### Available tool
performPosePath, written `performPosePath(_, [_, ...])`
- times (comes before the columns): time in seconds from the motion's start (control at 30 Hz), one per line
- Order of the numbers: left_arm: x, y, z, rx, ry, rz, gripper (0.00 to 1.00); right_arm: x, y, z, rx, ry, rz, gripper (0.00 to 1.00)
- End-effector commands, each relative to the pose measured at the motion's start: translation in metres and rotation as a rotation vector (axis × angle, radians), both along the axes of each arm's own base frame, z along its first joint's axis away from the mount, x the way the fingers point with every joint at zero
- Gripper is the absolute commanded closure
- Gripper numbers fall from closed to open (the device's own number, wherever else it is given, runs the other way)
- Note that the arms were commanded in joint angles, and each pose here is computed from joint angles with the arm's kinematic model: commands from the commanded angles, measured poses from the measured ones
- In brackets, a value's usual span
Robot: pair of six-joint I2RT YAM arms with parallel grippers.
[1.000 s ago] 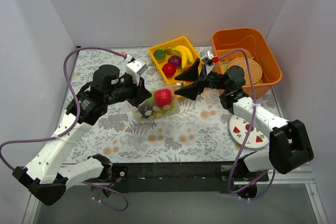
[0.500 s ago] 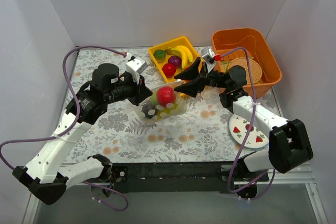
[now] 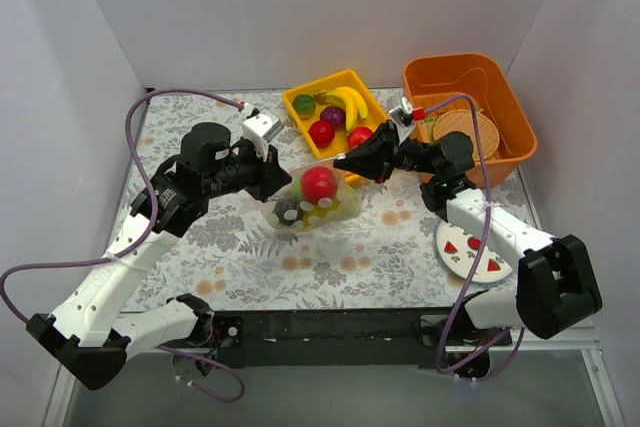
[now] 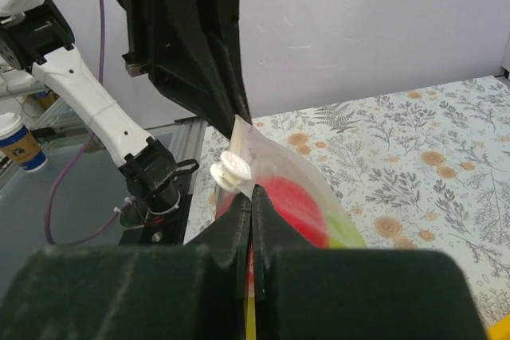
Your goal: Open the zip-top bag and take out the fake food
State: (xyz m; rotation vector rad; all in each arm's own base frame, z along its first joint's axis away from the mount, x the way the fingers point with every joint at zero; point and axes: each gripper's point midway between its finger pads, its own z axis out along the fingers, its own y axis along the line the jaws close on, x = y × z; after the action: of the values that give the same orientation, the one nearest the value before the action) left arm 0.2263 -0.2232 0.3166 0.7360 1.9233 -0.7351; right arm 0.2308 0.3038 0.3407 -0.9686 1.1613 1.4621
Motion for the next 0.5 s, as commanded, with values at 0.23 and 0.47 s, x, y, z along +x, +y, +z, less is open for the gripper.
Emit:
performPosePath(0.23, [0.012,-0.014,0.051,-0.077,-0.184,-0.056,0.47,-0.043,0.006,-0.011,-0.08,0.029,0.036,0.99])
performPosePath(0.47, [-0.007,-0.036,0.048,-0.132,-0.234,-0.258,0.49,-0.031,0.012,-0.018,-0.234,0.208,-0.054,0.99])
